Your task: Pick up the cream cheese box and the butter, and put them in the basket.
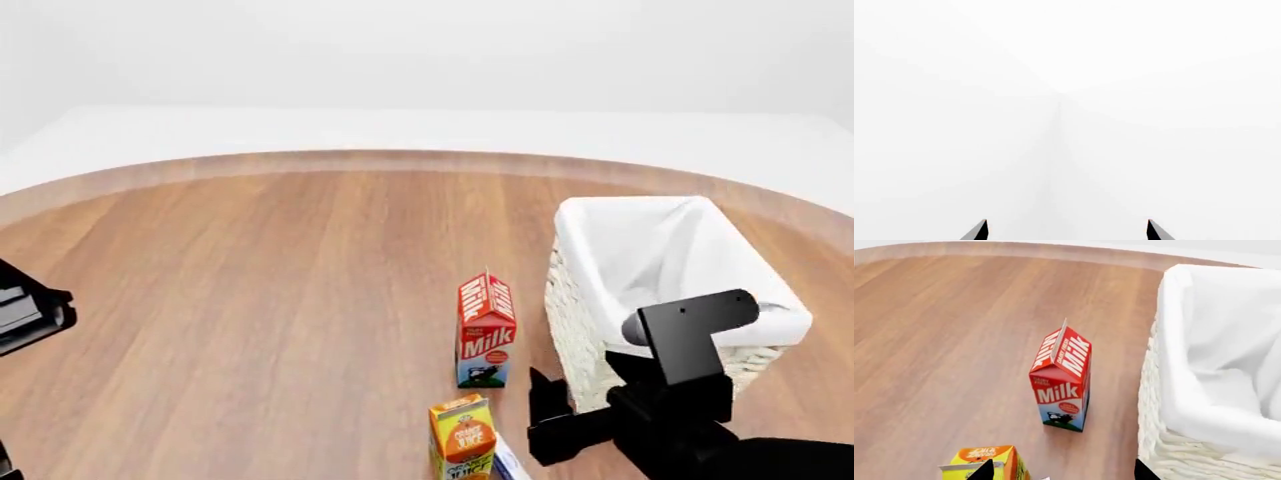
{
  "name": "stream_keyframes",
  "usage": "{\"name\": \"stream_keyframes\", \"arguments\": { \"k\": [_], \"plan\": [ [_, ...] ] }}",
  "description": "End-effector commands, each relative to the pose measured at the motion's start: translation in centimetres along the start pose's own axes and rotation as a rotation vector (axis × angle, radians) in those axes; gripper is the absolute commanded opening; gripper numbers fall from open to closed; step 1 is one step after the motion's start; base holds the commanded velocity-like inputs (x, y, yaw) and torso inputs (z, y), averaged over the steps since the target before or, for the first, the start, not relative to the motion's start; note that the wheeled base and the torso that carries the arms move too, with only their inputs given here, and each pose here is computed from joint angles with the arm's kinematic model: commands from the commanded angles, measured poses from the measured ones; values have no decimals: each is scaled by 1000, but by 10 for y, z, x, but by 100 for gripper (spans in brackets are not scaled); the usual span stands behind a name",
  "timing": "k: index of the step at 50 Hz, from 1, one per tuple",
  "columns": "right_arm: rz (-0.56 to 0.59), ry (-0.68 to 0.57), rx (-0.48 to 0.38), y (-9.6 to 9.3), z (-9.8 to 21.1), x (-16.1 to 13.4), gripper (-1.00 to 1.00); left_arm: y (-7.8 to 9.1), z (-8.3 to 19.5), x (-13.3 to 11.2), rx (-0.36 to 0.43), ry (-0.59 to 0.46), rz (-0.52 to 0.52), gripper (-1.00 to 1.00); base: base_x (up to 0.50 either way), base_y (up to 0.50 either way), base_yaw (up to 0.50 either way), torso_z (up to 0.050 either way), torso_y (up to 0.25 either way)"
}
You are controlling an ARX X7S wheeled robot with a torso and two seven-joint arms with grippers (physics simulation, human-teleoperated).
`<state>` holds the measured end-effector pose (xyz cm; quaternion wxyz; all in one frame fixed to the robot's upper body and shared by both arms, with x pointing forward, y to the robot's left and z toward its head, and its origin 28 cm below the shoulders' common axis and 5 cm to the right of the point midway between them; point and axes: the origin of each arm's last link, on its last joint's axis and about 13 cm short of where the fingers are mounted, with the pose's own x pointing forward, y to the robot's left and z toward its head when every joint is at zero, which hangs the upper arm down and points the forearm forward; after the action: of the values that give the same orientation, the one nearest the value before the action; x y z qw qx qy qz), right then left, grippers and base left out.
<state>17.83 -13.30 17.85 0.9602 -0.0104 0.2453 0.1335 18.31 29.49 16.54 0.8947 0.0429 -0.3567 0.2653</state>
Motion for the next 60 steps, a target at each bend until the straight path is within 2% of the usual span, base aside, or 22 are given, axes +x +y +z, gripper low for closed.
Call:
{"name": "stream_keyframes", "arguments": {
  "k": [1, 7, 9, 22, 48, 60],
  "plan": [
    [24, 64, 18, 3, -18, 11, 100, 2, -1, -1, 7, 2, 3, 100, 0, 0, 0, 0, 0],
    [19, 109, -5, 3, -31, 19, 100, 2, -1, 0, 7, 1, 3, 100, 0, 0, 0, 0, 0],
    [20, 121, -48, 4, -34, 20, 100, 2, -1, -1, 7, 3, 3, 100, 0, 0, 0, 0, 0],
    [38, 188, -66, 7, -51, 39, 100, 2, -3, -2, 7, 8, 0, 100, 0, 0, 0, 0, 0],
    [-26, 215, -69, -6, -63, 42, 100, 2, -3, -2, 8, 10, -3, 100, 0, 0, 0, 0, 0],
    [-20, 232, -137, -6, -70, 46, 100, 2, -3, -3, 8, 12, -1, 100, 0, 0, 0, 0, 0]
  ]
}}
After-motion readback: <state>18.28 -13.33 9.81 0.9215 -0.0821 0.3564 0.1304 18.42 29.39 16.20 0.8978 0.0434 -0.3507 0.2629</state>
